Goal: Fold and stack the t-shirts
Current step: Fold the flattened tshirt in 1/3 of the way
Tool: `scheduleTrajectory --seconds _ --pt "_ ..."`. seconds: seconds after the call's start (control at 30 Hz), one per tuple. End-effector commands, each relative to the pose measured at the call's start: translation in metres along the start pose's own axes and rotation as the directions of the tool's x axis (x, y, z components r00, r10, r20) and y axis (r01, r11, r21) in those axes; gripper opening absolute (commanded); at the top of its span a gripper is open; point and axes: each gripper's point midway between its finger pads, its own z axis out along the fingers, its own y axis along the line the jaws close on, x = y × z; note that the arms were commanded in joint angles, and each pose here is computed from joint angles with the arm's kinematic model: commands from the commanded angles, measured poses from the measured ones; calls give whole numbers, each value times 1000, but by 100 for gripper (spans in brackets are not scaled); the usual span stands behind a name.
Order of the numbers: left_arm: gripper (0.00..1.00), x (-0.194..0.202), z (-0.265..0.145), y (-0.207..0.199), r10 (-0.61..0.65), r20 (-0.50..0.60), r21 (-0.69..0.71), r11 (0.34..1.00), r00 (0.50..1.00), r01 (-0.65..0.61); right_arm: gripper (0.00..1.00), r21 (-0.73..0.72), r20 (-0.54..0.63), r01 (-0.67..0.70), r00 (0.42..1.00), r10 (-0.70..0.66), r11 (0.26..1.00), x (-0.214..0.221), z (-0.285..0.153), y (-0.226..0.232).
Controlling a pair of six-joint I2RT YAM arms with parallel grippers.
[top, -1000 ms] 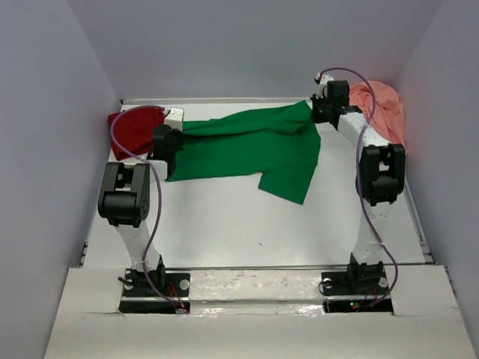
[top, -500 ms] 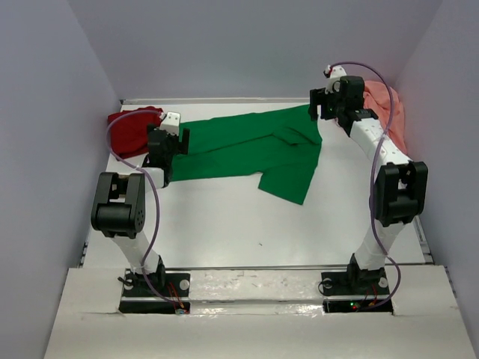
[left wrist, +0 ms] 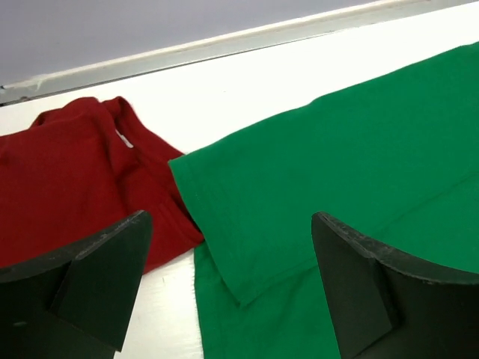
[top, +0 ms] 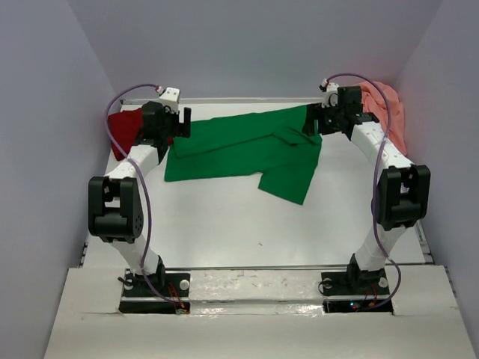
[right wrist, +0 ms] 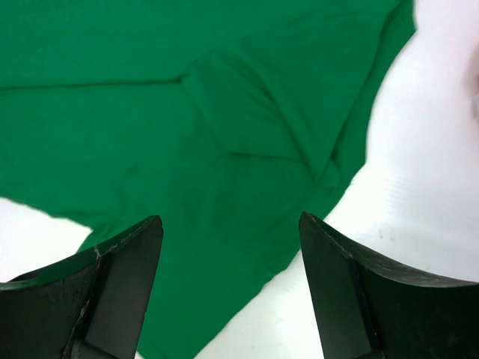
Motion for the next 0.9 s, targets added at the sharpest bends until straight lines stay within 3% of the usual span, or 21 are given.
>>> scheduleTrajectory --seconds 0.0,0.33,0.37,0.47,0.73,0.77,0.87 --pt "99 36 -3 -18 -38 -223 97 993 974 61 78 -81 -66 -41 997 36 996 4 -4 23" --pt "99 65 -9 -34 -40 -435 166 978 899 124 73 -56 -178 -94 981 83 994 17 -5 22" --pt "99 66 -11 -34 -33 -447 167 979 894 120 64 -54 -188 -98 978 86 994 17 -5 21" --pt "99 75 -18 -35 -19 -501 176 977 865 123 53 -45 -232 -112 968 98 993 24 -2 20" --pt "99 95 -37 -38 12 -588 194 973 809 126 56 -49 -335 -153 934 128 987 49 6 21" --pt "99 98 -40 -38 15 -601 194 973 799 127 52 -46 -356 -160 925 133 986 54 6 21" --pt "99 103 -48 -37 23 -627 194 973 778 127 20 -48 -371 -167 918 138 985 55 6 22"
